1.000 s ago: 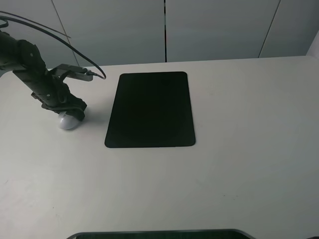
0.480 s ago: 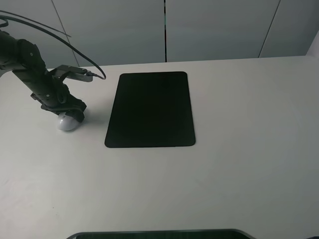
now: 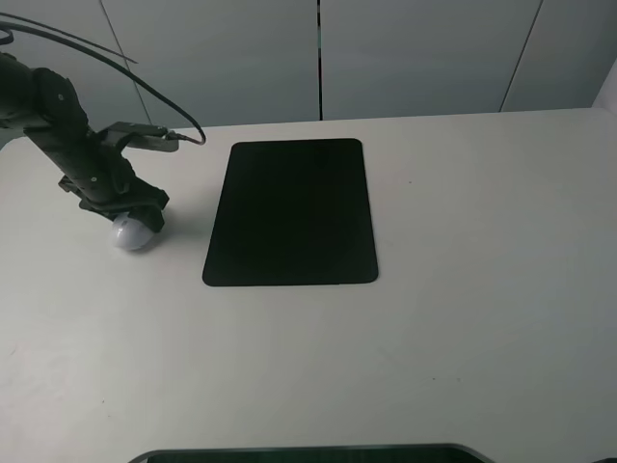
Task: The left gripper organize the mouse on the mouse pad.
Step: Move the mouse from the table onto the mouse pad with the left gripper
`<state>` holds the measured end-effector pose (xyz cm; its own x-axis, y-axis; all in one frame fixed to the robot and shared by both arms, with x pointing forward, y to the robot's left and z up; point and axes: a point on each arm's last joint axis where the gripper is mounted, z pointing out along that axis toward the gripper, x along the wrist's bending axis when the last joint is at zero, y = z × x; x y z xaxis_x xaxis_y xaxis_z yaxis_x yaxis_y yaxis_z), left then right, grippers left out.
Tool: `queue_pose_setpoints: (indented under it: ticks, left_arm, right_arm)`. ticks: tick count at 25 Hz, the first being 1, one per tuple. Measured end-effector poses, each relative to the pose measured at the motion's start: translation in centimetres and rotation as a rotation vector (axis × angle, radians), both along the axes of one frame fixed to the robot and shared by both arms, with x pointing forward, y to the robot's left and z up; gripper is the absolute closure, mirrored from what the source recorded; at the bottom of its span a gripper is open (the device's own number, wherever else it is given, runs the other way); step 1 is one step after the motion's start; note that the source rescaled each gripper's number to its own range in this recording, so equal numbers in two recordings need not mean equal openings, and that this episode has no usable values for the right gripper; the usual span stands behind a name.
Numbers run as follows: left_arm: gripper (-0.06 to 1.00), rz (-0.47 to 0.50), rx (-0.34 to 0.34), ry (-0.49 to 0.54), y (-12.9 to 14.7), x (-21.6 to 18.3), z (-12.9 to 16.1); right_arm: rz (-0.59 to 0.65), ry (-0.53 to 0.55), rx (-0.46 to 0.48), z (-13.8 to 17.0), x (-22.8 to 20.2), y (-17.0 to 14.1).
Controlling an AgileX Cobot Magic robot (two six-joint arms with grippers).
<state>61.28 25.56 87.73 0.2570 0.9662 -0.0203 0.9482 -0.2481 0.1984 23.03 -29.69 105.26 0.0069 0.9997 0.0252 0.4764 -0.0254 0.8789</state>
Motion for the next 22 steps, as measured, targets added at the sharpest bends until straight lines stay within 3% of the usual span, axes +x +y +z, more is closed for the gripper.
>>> queue_pose_setpoints:
  ticks: [12,22]
  left_arm:
    - [0.94,-0.089,-0.040,-0.130,-4.7,3.8,5.1]
    - [0.94,-0.215,-0.085,-0.126,-11.7,5.7,5.4]
  right_arm:
    - [0.000,0.000,0.000,0.0,0.0,0.0]
    - [0.000,0.000,0.000,0.0,0.0,0.0]
